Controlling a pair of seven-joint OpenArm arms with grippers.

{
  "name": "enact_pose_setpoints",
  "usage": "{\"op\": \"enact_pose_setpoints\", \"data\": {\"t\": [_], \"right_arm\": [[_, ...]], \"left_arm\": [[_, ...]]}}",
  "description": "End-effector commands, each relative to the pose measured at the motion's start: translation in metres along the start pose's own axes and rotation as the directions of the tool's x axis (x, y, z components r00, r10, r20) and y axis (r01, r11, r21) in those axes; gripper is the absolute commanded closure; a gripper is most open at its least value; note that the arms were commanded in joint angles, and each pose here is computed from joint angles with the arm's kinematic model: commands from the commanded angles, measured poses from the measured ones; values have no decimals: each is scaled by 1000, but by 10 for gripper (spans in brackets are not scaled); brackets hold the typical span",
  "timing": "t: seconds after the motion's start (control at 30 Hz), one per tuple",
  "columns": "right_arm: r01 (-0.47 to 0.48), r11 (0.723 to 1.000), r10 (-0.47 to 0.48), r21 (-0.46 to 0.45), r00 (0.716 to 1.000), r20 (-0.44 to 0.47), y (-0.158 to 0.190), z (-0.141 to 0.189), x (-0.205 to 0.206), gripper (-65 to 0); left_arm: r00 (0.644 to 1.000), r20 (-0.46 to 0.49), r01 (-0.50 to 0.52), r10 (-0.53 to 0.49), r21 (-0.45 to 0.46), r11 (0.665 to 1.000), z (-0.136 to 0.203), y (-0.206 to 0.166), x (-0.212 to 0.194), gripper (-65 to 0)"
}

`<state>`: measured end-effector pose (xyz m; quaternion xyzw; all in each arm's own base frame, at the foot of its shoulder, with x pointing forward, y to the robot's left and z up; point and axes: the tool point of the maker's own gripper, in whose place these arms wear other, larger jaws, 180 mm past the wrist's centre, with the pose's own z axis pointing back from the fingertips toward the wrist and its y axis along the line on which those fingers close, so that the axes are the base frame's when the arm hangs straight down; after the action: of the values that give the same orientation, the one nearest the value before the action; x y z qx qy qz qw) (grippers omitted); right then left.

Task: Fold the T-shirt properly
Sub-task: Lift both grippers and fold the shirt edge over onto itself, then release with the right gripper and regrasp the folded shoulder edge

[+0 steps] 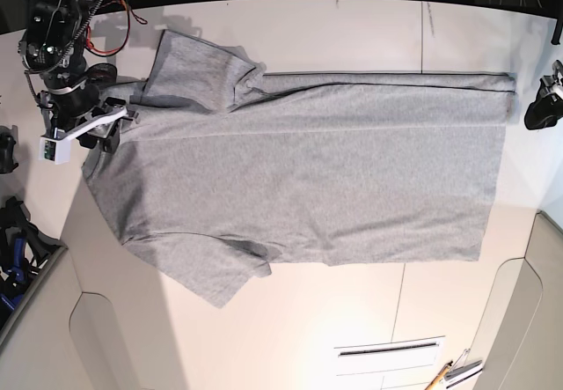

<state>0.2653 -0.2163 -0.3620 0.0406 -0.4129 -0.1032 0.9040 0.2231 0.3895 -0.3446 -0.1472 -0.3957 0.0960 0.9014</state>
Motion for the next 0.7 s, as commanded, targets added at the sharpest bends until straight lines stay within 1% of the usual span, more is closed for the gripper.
{"op": "enact_pose_setpoints", "data": {"t": [0.0, 0.13, 0.27, 0.43, 0.5, 0.57, 0.67], "right_arm": [[-24, 1000, 24, -11, 999, 46, -3, 6, 17, -228], [-57, 997, 55, -58, 998, -40, -13, 17, 11, -227], [-71, 996, 63, -54, 990, -128, -14, 31, -9, -227], [-58, 998, 58, 7, 976, -209, -5, 53, -46, -227], [-27, 999, 33, 30, 968, -250, -2, 60, -65, -227], [-1, 997, 21, 74, 962, -274, 6, 67, -81, -227], [75, 987, -28, 142, 950, -310, 23, 72, -101, -227]], "left_arm": [[999, 44, 27, -26, -3, 1000, 5, 0, 20, -267], [999, 44, 26, -26, -3, 1000, 5, 0, 20, -267], [999, 44, 26, -26, -3, 1000, 5, 0, 20, -267], [999, 41, 27, -27, -3, 1000, 5, 0, 19, -267], [999, 41, 27, -27, -3, 1000, 5, 0, 19, -267], [999, 40, 26, -26, -3, 1000, 5, 0, 19, -267], [999, 43, 24, -23, -6, 1000, 5, 0, 20, -267]]}}
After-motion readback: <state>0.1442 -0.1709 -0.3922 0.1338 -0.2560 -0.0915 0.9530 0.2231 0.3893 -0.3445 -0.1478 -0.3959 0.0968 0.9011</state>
